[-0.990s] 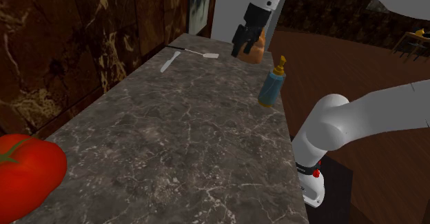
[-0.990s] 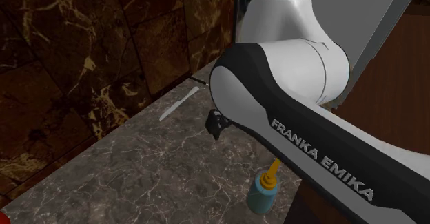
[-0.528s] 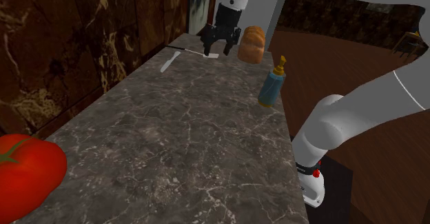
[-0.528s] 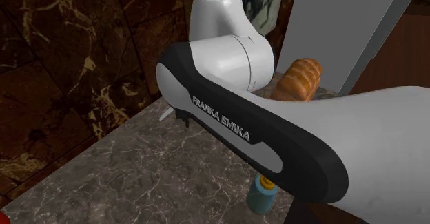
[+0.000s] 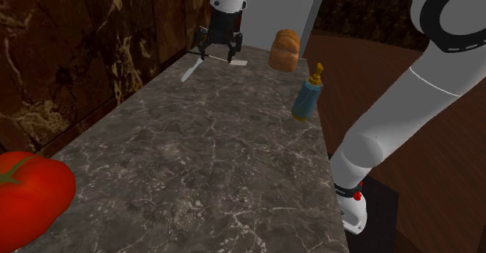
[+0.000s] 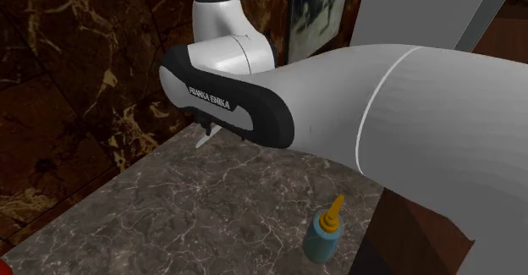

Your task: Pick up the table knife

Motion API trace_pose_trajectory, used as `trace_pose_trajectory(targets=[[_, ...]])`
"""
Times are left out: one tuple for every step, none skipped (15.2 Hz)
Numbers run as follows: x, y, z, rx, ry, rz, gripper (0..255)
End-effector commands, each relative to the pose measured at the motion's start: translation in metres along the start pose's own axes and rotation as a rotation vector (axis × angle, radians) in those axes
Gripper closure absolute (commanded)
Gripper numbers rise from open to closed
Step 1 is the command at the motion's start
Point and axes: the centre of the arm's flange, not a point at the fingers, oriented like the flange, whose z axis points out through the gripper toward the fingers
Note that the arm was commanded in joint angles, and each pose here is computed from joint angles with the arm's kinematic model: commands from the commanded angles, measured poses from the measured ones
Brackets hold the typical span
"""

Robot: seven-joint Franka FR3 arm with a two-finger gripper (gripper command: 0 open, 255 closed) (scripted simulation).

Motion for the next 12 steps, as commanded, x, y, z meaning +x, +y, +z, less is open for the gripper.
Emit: trace_pose_trajectory(targets=[[0.021,-0.018,0.009,-0.011,-0.003,0.085,0],[0.032,-0.026,0.013,-0.016,-0.005,0.125,0],[0.042,-0.033,0.018,-0.022,-0.006,0.164,0],[0.054,-0.040,0.023,-0.027,-0.008,0.203,0],[0.065,-0.047,0.028,-0.033,-0.009,0.243,0],[0.076,-0.053,0.032,-0.038,-0.011,0.282,0],[0.088,-0.058,0.037,-0.044,-0.012,0.321,0],[0.100,-0.063,0.042,-0.049,-0.014,0.361,0],[0.112,-0.068,0.047,-0.055,-0.015,0.400,0],[0.125,-0.072,0.052,-0.060,-0.017,0.439,0],[0.130,-0.073,0.054,-0.063,-0.017,0.455,0],[0.130,-0.073,0.059,-0.063,-0.017,0.455,0]])
